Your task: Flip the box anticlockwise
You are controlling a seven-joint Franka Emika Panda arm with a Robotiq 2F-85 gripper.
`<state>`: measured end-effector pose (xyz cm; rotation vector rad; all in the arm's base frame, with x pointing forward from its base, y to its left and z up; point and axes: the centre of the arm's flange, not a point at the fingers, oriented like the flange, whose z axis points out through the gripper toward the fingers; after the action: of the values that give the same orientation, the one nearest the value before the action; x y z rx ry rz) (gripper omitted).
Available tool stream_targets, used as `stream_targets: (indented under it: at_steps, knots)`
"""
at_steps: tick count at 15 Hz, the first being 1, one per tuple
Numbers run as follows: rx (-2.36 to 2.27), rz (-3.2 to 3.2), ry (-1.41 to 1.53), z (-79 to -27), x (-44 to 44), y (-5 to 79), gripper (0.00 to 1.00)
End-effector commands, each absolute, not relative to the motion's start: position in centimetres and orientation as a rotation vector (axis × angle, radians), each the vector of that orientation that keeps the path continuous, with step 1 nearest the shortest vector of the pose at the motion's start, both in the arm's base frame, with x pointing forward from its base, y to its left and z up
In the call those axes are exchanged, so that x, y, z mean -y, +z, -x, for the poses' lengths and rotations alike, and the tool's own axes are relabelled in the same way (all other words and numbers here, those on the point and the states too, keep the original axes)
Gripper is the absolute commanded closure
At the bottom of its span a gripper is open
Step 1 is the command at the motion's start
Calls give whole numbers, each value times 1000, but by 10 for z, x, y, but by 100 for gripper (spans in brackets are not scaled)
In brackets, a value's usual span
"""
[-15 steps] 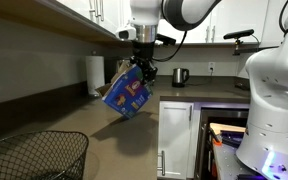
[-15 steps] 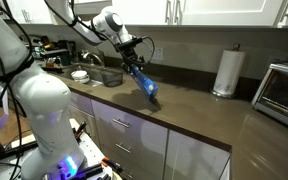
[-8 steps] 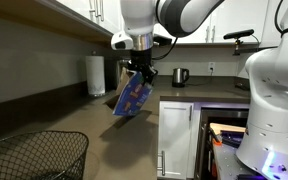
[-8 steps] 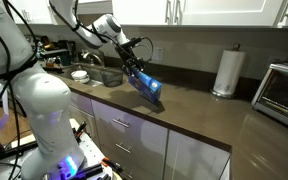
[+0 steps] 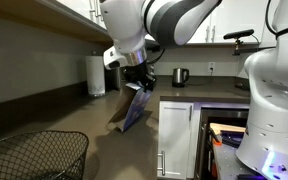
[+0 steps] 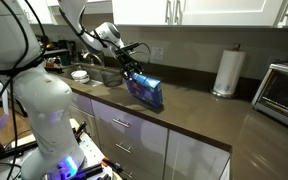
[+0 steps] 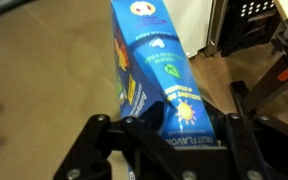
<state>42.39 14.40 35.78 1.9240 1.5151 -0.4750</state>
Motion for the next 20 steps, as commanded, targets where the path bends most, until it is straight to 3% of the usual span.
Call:
stream_targets:
  at_steps: [1,5,7,20]
  knots:
    - [-1505,-1903,-525,-439,-156,352,32]
    - [-1529,-1944,-463,-447,-160,368,5]
    - [-1541,-1979,-420,-448,-163,382,0]
    - [-1705,-2483,-259,-431,-144,450,0]
